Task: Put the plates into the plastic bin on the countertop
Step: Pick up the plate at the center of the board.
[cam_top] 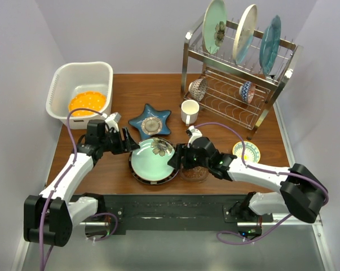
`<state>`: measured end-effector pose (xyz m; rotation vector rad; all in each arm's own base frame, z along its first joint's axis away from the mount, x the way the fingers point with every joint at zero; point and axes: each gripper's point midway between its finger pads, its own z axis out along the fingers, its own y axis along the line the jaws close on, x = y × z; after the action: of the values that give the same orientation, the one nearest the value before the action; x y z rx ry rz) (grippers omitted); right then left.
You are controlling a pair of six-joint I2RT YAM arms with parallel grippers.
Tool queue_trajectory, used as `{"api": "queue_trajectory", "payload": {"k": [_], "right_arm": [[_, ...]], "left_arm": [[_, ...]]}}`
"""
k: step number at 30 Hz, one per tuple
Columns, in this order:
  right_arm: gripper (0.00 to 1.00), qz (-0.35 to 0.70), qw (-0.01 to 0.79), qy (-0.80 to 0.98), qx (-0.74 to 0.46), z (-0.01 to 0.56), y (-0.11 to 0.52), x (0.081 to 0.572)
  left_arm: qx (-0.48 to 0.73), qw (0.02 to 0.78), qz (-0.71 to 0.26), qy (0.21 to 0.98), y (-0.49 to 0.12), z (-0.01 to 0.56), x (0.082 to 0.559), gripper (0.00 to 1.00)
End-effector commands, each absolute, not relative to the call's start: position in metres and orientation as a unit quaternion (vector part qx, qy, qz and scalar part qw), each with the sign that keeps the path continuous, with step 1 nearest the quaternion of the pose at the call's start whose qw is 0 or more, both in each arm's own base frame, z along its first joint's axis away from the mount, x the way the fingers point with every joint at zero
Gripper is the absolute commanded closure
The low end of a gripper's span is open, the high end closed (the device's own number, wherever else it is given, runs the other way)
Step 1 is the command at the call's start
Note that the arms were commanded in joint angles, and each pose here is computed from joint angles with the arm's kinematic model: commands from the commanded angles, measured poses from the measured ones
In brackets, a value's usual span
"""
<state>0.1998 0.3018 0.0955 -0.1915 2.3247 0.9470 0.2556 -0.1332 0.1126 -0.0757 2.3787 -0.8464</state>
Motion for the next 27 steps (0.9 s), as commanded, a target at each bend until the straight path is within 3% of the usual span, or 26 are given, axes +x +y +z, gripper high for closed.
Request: {"api": "queue_trajectory", "payload": {"k": [1, 27], "right_arm": [[0.32, 0.389, 0.313, 0.863, -0.074, 0.111, 0.316, 0.203], [0.32, 0.376, 0.3, 0.874, -0.07, 0.095, 0.315, 0.203]], "left_arm": [[-0.035, 0.315, -0.314, 0.895, -0.135, 0.109, 0.261, 0.35], [-0.036, 0.291, -0.306, 0.906, -0.144, 0.09, 0.251, 0.36]]}}
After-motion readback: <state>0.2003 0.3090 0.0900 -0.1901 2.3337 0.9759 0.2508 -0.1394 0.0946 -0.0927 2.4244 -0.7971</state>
